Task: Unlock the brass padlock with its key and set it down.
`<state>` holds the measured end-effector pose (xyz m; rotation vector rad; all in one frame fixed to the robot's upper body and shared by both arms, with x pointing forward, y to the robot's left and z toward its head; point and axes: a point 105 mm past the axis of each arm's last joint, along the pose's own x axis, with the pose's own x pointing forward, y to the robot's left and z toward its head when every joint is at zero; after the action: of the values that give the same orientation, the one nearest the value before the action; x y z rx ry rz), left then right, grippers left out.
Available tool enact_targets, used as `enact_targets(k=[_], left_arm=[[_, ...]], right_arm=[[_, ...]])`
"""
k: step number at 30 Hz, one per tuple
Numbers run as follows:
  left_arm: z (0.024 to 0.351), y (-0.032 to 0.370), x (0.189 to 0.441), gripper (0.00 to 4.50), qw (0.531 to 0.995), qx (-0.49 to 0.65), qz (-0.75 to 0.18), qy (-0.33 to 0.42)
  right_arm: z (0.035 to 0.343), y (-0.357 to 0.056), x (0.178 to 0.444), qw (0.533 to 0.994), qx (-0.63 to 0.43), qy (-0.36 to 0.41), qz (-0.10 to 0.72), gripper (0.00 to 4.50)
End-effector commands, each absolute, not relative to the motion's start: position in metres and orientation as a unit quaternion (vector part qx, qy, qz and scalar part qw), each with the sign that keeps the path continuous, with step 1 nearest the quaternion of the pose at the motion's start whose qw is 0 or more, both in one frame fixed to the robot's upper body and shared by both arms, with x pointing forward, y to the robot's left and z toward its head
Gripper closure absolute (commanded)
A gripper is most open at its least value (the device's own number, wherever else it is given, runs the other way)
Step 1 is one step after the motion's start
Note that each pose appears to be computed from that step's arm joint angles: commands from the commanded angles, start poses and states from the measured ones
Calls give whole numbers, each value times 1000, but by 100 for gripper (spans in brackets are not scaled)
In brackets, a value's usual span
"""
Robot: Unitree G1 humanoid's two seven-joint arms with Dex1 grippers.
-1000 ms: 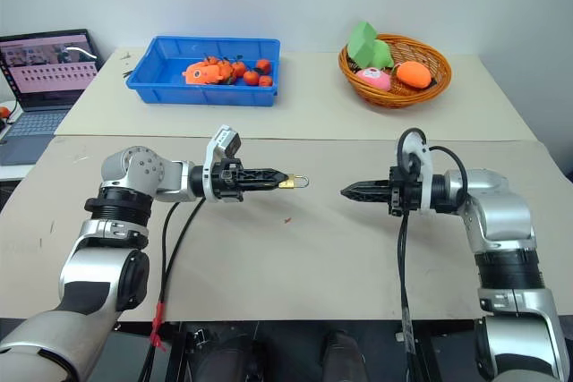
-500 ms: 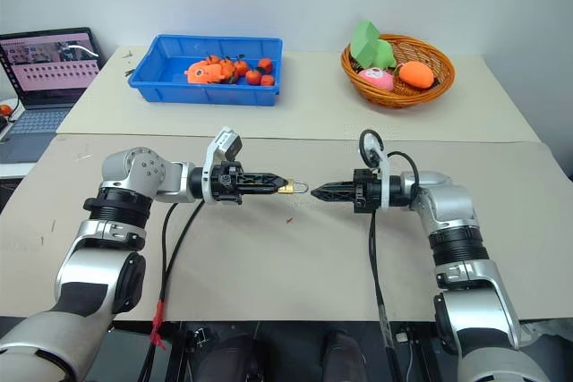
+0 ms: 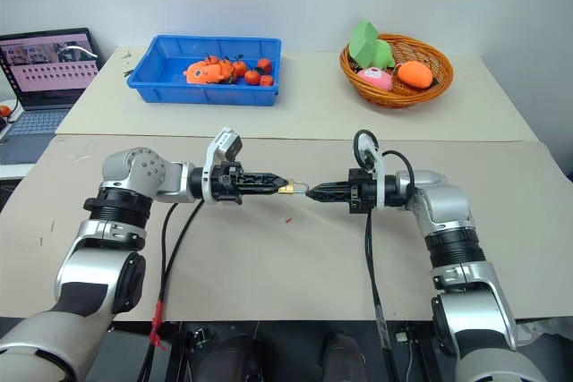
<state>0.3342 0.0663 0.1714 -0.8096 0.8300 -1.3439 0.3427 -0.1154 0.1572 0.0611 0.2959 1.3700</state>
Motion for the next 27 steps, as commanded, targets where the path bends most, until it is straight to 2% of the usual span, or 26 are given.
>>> enact_targets(k=[1,10,18,27], left_arm=[[180,66,333,449,630,-346,-602,349],[181,66,334,449,630,-348,-601,348],[180,65,334,449,629,-348,-601,348],[181,66,334,449,630,-348,-600,348]], right_arm=[[181,-122,346,771,11,101,629,429],[194,-121,333,758,-8,90,646,429],[188,-112,327,753,-3,93,652,429],[184,-118,342,774,13,96,625,429]])
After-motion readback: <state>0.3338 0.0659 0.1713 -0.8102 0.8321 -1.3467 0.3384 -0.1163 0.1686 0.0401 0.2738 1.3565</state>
